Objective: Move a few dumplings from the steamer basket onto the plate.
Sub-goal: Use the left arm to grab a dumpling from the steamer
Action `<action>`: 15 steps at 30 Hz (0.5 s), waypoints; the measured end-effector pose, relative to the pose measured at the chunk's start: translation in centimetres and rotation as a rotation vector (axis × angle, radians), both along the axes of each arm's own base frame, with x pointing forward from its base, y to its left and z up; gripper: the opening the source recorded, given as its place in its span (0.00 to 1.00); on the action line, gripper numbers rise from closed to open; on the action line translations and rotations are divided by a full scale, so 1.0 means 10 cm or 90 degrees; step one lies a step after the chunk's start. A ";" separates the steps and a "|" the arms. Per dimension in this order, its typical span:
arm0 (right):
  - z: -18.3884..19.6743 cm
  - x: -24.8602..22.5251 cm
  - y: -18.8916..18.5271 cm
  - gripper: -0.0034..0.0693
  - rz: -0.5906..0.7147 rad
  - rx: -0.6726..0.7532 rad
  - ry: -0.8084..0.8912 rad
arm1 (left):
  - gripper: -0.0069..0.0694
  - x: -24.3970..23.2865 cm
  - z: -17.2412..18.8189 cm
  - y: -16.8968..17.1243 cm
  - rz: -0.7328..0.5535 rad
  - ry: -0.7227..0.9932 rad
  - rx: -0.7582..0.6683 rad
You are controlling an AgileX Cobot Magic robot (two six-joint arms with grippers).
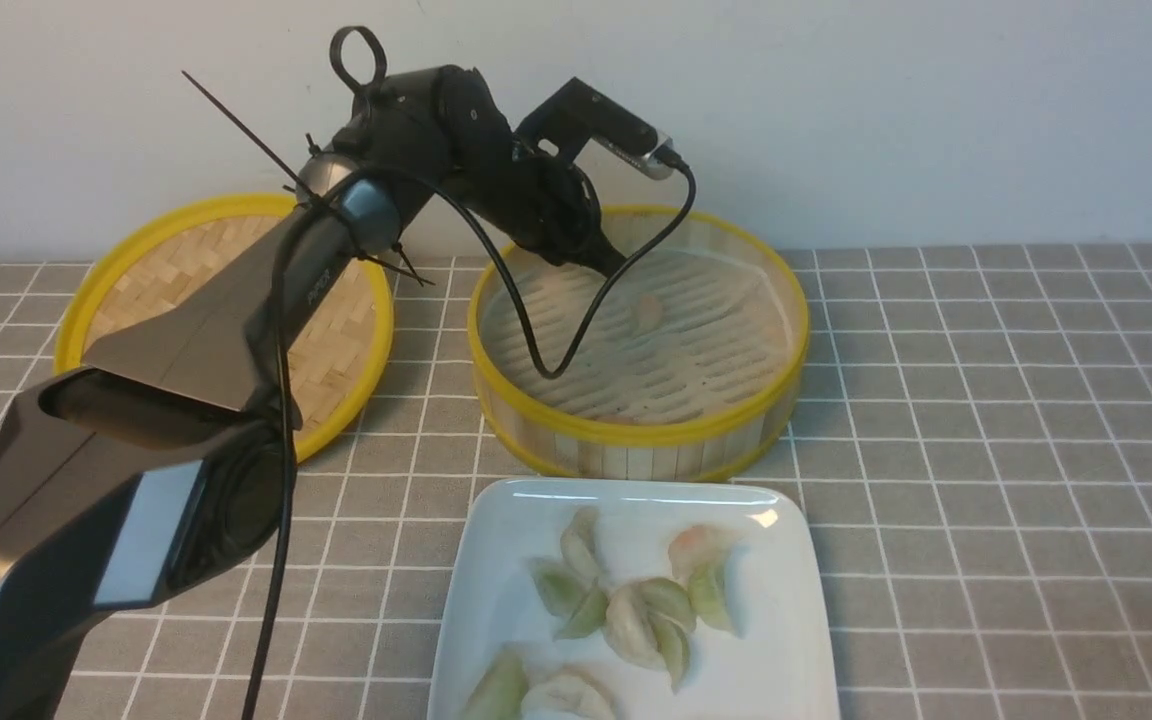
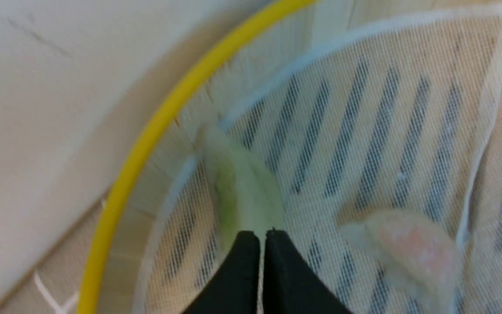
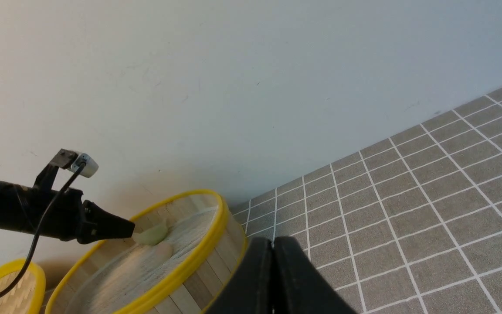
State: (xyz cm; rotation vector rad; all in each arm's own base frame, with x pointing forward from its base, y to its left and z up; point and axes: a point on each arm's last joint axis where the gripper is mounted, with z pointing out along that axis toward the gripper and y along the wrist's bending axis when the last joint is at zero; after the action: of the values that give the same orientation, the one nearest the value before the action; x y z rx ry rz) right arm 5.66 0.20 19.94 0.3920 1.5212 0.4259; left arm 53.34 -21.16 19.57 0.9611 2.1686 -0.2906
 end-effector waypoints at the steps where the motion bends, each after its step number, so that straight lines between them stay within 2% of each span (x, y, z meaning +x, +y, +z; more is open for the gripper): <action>1: 0.00 0.00 0.00 0.03 0.000 0.000 0.000 | 0.09 0.01 0.01 0.00 -0.005 -0.009 0.000; 7: 0.00 0.00 0.00 0.03 0.000 0.000 0.000 | 0.18 0.03 0.03 -0.02 -0.035 -0.057 0.010; 15: 0.00 0.00 0.00 0.03 0.000 0.000 0.000 | 0.49 0.07 -0.05 -0.04 -0.031 -0.071 0.002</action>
State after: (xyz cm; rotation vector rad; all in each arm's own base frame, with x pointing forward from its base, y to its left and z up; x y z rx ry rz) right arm 5.66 0.20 19.94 0.3920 1.5212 0.4259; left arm 54.06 -21.52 19.07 1.0082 2.0477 -0.2516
